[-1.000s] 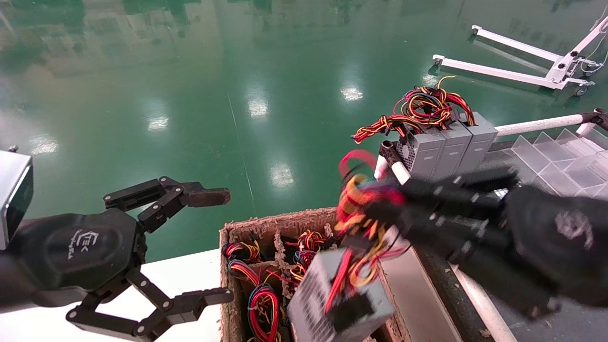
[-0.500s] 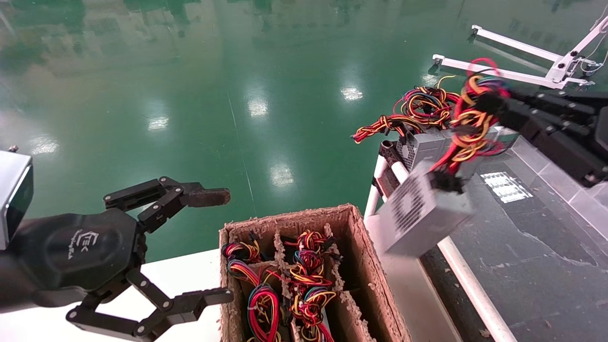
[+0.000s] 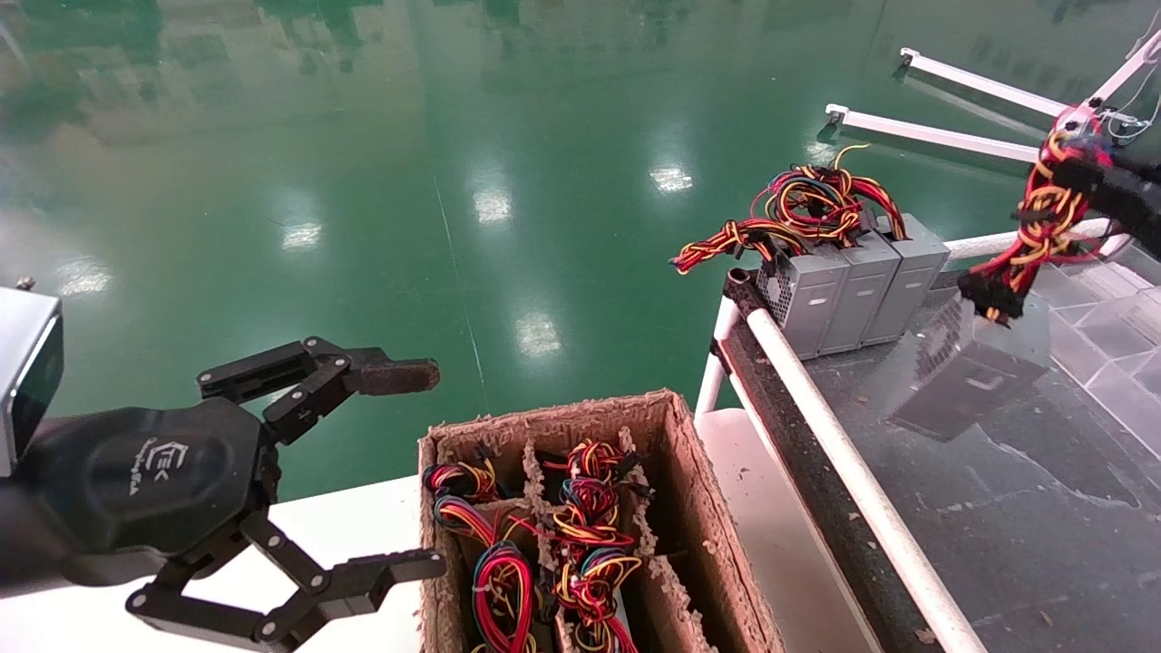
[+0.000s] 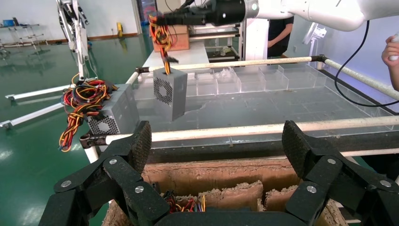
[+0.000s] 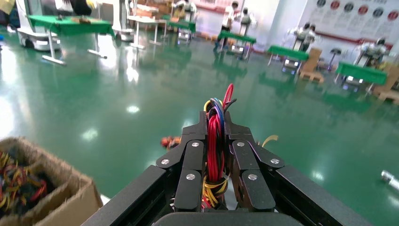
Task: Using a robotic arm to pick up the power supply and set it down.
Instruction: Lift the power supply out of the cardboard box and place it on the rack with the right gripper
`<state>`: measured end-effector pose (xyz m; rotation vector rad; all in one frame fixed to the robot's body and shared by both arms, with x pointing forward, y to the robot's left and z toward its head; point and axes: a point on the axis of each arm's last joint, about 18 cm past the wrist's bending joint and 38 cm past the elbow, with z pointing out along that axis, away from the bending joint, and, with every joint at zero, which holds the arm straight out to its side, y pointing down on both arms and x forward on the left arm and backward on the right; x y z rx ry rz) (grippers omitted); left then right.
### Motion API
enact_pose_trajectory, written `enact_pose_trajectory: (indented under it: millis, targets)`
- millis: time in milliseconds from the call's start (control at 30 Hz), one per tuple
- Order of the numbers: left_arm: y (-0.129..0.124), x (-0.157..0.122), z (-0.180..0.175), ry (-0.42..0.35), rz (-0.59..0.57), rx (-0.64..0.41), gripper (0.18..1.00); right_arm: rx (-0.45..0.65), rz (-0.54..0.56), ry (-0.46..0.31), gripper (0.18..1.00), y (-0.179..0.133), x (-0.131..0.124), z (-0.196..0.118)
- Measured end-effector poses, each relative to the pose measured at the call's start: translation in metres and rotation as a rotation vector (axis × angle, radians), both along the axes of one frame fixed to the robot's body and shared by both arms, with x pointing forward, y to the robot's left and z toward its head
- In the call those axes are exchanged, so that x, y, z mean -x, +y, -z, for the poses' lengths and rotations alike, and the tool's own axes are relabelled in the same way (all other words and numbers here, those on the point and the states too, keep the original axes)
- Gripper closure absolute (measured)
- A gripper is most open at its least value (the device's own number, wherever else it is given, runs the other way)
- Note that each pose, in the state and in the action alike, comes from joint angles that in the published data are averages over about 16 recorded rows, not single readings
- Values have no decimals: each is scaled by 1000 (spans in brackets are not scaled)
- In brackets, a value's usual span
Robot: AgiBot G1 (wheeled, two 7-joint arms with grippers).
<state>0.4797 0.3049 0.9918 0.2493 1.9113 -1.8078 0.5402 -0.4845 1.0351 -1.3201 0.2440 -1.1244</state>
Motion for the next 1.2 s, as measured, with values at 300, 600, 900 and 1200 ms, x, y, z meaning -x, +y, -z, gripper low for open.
enact_pose_trajectory:
  millis: [300, 600, 900, 1200]
  targets:
    - [0, 0, 0, 0, 0, 0, 184, 29, 0, 48, 933, 10, -25, 12]
    - [0, 0, 0, 0, 0, 0, 184, 58, -12, 46, 933, 36, -57, 4]
    - [0, 0, 0, 0, 0, 0, 184, 60, 9, 29, 933, 58, -87, -14]
    - [0, 0, 0, 0, 0, 0, 184, 59, 28, 39, 933, 69, -106, -19]
